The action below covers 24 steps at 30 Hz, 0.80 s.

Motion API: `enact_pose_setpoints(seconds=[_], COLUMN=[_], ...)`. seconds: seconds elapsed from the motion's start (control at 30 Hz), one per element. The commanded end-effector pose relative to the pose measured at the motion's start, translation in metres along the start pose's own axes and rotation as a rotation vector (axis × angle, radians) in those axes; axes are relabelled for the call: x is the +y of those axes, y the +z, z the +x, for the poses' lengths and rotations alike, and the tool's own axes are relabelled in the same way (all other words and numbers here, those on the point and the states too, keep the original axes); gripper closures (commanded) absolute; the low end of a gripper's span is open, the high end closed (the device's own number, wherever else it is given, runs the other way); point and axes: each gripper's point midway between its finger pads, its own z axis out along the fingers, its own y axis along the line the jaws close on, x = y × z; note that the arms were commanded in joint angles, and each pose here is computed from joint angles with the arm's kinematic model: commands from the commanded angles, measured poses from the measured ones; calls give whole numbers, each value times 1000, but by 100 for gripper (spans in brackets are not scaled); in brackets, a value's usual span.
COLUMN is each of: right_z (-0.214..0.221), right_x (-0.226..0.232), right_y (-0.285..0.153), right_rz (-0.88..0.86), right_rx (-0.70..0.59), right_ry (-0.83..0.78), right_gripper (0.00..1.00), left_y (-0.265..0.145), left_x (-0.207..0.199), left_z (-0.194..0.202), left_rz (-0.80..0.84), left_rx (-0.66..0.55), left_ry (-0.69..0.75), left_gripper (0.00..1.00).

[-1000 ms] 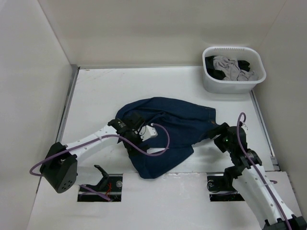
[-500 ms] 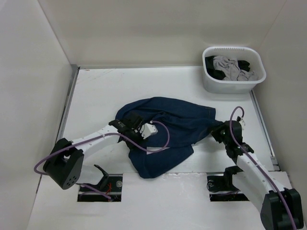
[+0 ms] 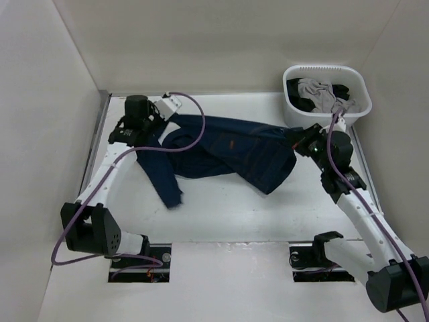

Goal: Fold and stack the trousers
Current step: Flatten the trousers out

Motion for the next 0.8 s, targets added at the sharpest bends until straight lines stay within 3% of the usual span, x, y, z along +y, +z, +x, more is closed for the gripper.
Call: enact_pose_setpoints(seconds=[0.0,0.13,0.27,0.3,0.37,0.43,0.47,0.6,0.77], right_z=[-64,-71,-60,-53,-45,-43,-43,-23,2], right_x=[24,48,42,35,21,1,-9,-49,-106], right_y=[0,-5,-11,-13,-19,-28,-32,-44,-60], right_rz=[-10,-67,-65,-53,-20,38,67,185,344], right_rx=[-198,-217,-198,-185,-165,-162,-158,-73,-22], right_ry=[-128,-153,-149,-150,-140,-125,-118,-121,-84], right_gripper=[97,97,97,97,97,97,96,93,92], left_y=[-48,-61,-64,-68,-87,-112,-121,-118,-65], left_x=[93,55,-33,-59,-110,-142,-146,-104,-17], left_z=[-24,-12,42,54,66,67,63,62,125], left_rz=[-302,-211,66,152,333,481,521,442,203], left_rx=[-3,44,160,173,161,136,125,127,273], left_ry=[197,351,442,458,464,418,378,202,12], left_gripper=[99,98,97,93,72,42,35,28,26])
